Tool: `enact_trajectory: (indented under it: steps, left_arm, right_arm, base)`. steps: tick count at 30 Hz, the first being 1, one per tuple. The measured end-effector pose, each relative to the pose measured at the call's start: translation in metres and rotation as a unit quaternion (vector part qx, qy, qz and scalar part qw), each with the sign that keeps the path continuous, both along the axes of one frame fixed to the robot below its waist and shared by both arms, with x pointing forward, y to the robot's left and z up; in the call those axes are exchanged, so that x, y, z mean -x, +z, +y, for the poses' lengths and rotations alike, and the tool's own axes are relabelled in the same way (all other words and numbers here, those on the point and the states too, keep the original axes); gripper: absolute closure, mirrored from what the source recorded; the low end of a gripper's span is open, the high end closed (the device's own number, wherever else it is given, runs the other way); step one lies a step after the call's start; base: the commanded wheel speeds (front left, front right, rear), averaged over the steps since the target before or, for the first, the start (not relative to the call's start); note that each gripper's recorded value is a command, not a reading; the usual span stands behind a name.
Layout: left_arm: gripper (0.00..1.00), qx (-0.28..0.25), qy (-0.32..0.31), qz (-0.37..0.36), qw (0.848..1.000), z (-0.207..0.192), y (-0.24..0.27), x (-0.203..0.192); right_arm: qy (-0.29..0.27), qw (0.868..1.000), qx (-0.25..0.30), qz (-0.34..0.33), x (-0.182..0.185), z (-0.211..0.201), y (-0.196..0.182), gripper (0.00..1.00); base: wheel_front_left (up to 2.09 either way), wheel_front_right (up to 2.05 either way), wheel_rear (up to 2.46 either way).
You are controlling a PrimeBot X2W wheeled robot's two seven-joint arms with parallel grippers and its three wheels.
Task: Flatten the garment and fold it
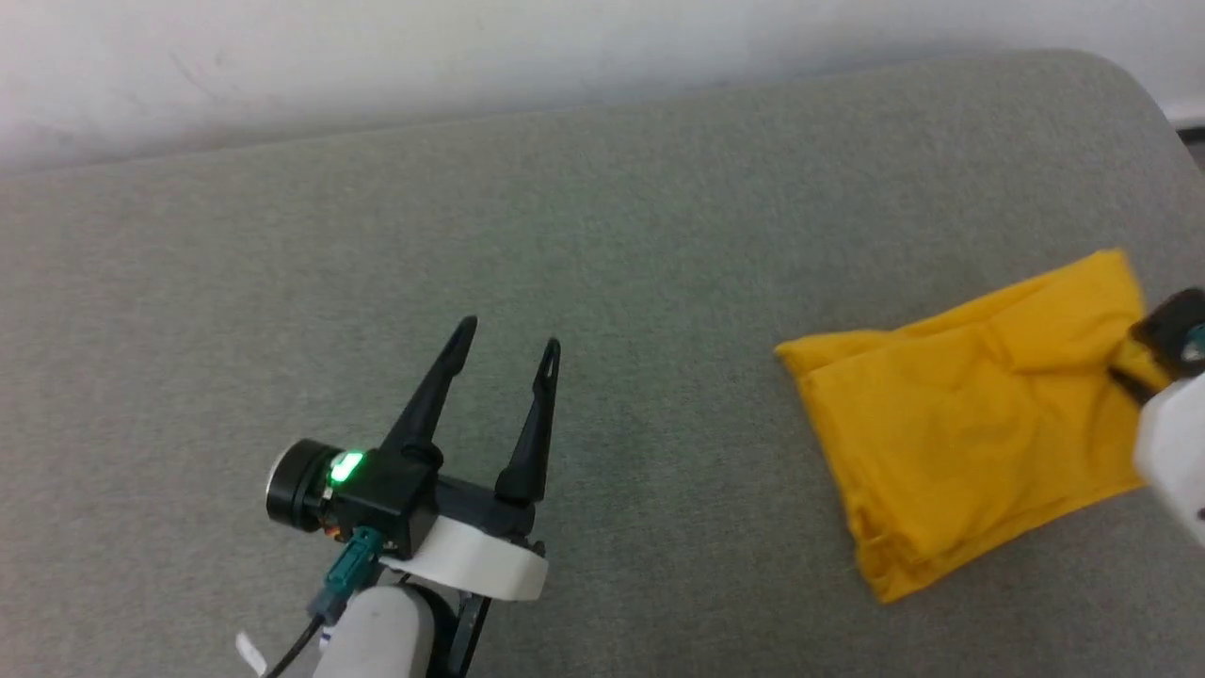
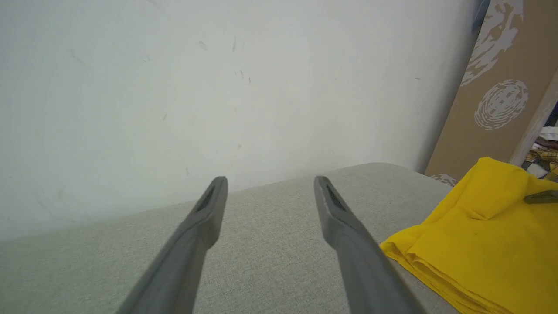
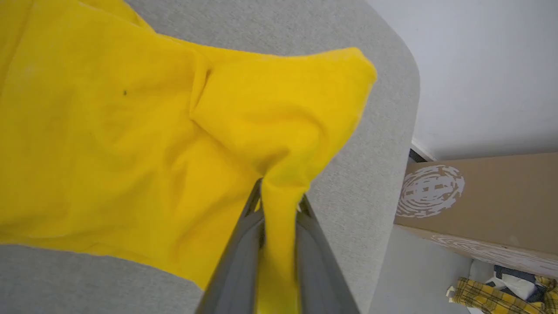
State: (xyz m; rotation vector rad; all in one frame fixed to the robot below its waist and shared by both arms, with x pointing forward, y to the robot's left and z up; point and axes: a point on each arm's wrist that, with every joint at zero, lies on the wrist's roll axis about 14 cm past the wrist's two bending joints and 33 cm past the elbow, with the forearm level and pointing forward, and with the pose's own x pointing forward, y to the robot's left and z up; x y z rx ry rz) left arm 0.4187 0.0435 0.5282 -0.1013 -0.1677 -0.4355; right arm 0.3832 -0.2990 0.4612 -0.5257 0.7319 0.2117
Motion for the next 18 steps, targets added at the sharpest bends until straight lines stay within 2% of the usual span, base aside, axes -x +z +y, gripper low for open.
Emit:
enact_trajectory:
  steps: [9,18]
  left_arm:
    - [0.0,0.006,-0.057,0.019,0.998,-0.039,-0.028,-0.03]
    - [0.0,0.005,-0.061,0.048,0.997,-0.039,-0.066,-0.053]
  right_arm:
    - [-0.073,0.994,0.084,-0.006,-0.006,-0.109,0.004,1.0]
    - [-0.14,0.98,0.142,-0.006,-0.009,-0.184,-0.016,1.0]
  base:
    - [0.0,0.0,0.0]
    - [0.0,0.0,0.0]
